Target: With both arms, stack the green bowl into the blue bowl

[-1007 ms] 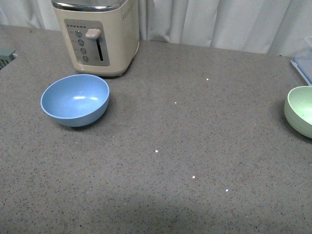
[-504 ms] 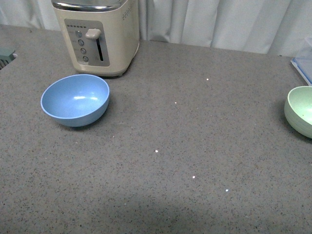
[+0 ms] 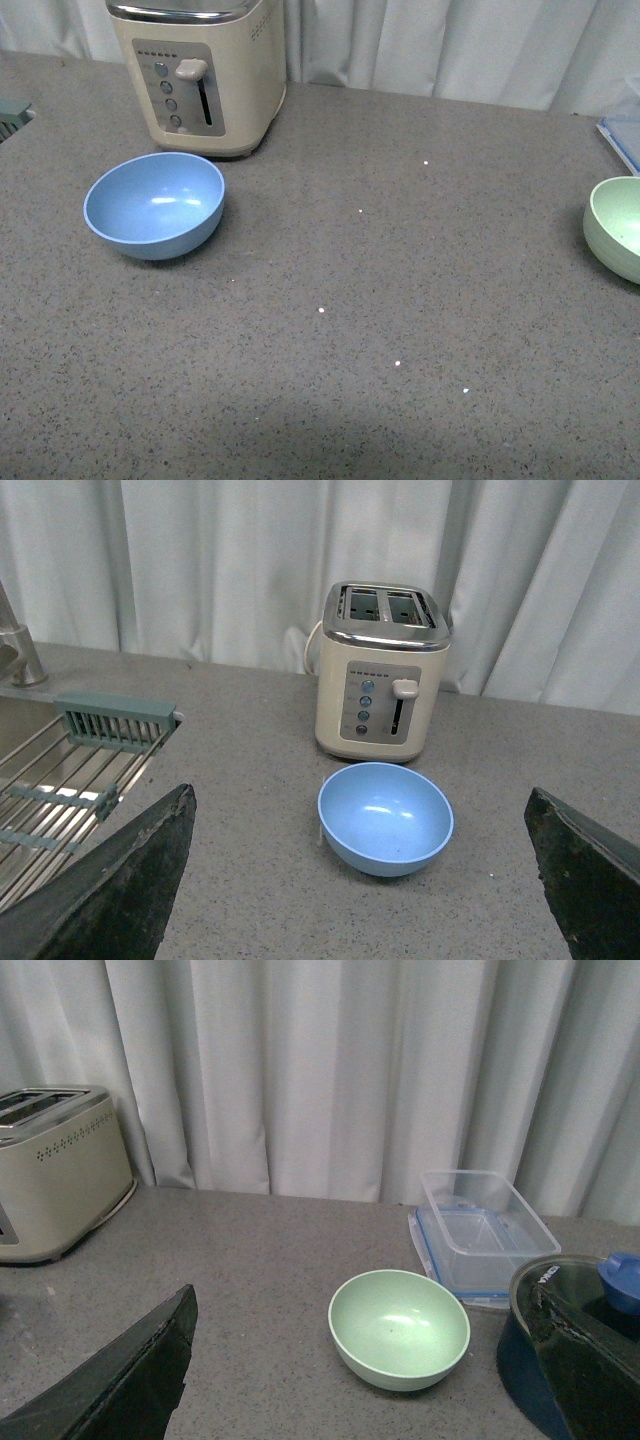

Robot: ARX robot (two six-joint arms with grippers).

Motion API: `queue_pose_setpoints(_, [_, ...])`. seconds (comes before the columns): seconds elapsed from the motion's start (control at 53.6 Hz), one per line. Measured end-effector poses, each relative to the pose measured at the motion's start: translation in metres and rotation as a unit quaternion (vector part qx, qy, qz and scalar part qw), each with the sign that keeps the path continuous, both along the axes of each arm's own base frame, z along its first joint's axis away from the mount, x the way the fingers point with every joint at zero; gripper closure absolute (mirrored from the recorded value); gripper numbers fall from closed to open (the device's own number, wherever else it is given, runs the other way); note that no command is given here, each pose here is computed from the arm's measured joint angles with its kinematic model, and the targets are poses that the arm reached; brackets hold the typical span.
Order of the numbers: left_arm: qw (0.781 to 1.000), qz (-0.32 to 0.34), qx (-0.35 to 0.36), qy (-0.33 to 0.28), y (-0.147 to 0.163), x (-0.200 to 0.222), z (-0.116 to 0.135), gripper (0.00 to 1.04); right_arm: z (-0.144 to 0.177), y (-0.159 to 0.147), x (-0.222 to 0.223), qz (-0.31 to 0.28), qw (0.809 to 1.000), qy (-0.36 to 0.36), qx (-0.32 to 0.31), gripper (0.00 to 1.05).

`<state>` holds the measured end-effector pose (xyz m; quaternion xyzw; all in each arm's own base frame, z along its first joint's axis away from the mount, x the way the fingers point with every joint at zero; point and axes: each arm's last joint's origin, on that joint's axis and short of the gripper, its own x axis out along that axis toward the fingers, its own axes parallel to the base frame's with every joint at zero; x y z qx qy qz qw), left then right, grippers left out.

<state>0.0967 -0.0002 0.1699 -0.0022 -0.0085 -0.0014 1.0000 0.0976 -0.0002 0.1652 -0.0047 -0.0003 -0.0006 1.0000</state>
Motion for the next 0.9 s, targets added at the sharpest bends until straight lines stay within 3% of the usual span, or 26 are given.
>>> queue_pose_setpoints(0.895, [1.000,0.000,0.000,0.000,0.0000,0.0000,0.0000,0.06,0.0000,0.0000,0.0000,0.000,1.000,0.000,0.000,0.09])
